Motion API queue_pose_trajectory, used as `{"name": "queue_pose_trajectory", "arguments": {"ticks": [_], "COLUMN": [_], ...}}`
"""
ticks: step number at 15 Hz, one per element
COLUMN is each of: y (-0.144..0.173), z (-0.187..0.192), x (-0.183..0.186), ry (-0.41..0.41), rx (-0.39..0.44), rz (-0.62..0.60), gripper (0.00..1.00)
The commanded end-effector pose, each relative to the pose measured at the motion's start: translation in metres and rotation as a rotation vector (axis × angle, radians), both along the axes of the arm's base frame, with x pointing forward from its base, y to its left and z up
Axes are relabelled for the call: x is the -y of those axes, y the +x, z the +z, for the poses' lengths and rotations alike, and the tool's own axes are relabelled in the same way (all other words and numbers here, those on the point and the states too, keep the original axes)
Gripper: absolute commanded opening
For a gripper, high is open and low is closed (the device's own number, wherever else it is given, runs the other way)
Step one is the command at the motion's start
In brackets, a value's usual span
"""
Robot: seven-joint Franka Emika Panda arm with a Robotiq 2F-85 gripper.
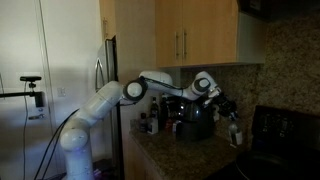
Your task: Move the glass bottle to the right of the counter, close the air fryer, then move the cellars to the right of the counter
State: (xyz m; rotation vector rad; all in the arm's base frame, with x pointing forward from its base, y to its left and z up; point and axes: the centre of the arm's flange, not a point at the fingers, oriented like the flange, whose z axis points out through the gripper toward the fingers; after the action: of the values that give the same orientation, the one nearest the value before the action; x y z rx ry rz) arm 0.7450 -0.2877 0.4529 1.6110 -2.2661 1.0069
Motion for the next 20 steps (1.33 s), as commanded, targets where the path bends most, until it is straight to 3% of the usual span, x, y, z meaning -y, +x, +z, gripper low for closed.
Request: {"name": "queue_pose_trajectory", "arguments": {"ticks": [1, 5, 10, 15, 20], "y": [-0.005, -0.026, -0.025, -0.023, -0.023], "z": [0.055, 0.086, 0.054, 0.013, 0.008], "x": [0.008, 0.021, 0.03, 0.031, 0.032], "ry": [0.025, 0.026, 0.051, 0.057, 0.035], "rx": [-0.086, -0.229, -0.345, -0.328, -0.255], "rz": [-0.028, -0.099, -0.174, -0.169, -0.147], "gripper": [0.06, 0.06, 0.06, 0.06, 0.06]}}
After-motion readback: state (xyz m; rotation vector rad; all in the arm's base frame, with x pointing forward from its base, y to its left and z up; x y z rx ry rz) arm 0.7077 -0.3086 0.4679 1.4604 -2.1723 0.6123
